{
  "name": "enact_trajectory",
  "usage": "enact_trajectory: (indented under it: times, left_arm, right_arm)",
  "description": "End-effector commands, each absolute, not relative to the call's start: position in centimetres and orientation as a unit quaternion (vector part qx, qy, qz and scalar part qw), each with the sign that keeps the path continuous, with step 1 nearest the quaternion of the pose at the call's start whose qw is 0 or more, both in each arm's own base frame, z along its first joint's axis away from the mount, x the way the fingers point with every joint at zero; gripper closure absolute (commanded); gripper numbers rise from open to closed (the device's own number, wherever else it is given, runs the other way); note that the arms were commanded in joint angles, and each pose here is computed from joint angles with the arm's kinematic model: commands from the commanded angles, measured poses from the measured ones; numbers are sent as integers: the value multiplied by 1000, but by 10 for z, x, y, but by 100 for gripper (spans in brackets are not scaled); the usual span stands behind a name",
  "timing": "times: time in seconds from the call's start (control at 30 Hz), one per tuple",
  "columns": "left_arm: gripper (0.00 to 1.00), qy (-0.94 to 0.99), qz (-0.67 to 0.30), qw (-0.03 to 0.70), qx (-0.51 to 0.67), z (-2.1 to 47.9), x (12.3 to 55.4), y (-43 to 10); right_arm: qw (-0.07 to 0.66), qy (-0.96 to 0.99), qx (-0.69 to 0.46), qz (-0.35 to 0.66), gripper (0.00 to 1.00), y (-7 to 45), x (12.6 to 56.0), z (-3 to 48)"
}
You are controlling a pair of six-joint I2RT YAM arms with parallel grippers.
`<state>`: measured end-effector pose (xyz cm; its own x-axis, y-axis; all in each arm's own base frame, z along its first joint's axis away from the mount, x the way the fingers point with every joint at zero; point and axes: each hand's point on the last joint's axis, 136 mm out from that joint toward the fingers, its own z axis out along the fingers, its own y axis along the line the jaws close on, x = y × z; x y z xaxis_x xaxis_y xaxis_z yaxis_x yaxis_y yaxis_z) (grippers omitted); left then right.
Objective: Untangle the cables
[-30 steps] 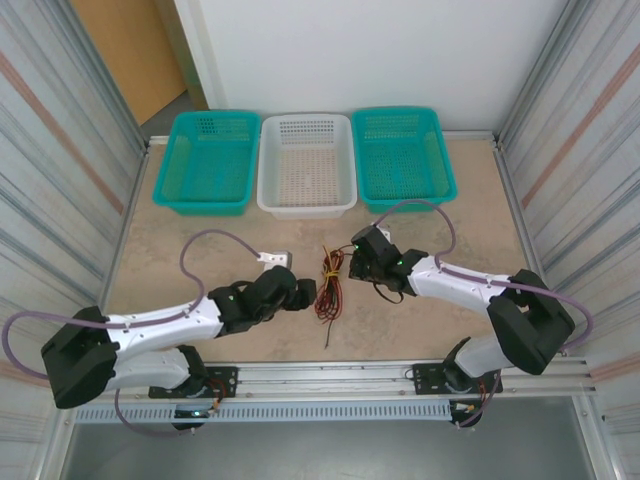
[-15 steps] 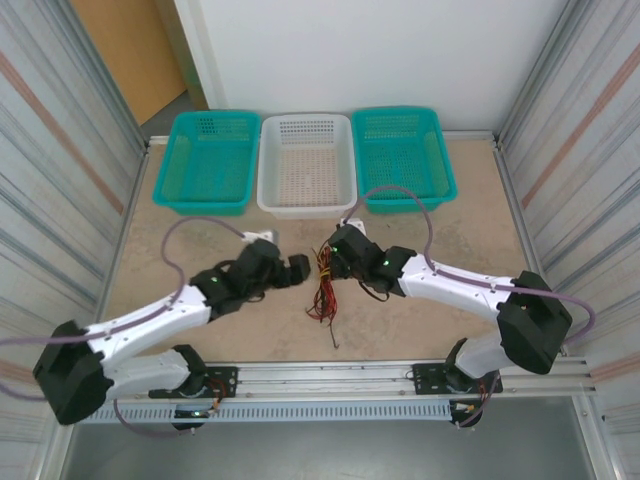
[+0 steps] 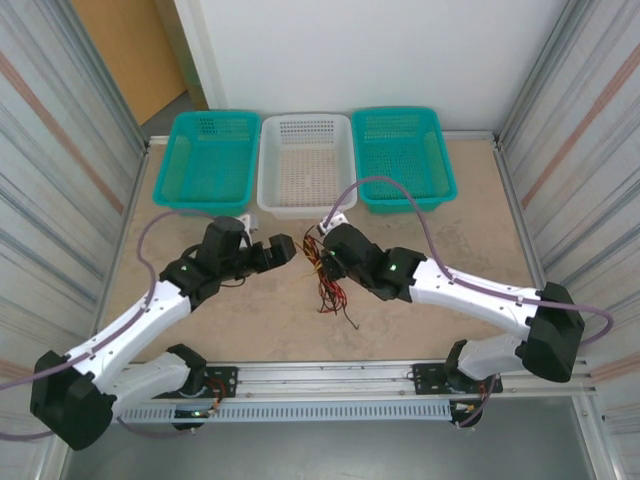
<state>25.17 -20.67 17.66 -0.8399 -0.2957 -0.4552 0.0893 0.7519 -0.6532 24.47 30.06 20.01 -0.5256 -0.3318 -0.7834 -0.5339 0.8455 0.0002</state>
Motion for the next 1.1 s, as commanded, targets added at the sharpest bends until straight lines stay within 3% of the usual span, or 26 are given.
enact_trajectory:
  times: [0.0,0.33,0.57,0.7,0.9,1.0,1.07]
  left_arm:
    - [1,875,-403,265,-38,192,249,-234]
    - [2,898,-374,224,-67,162,249,-232]
    - [27,889,-404,199,-87,159,244,-241]
    - [34,889,-406,192,-91,152,242,-242]
    - [67,883,-422,189,-79,152,243,-249]
    - [68,882,-427,187,-70,153,244,-252]
    - [51,883,-425,187,-66,153,244,-252]
  right_arm:
    - [459,833,-286,115,100,310,237,236]
    - [478,804,-340,93,100,340,218,250]
    - [481,798,-350,95,100,357,215,250]
    - [484,796,-350,98,100,360,214,252]
    - [490,794,-344,106,100,357,212,258]
    - [493,793,-342,108,100,354,211,260]
    - [494,793,-340,108,100,351,211,262]
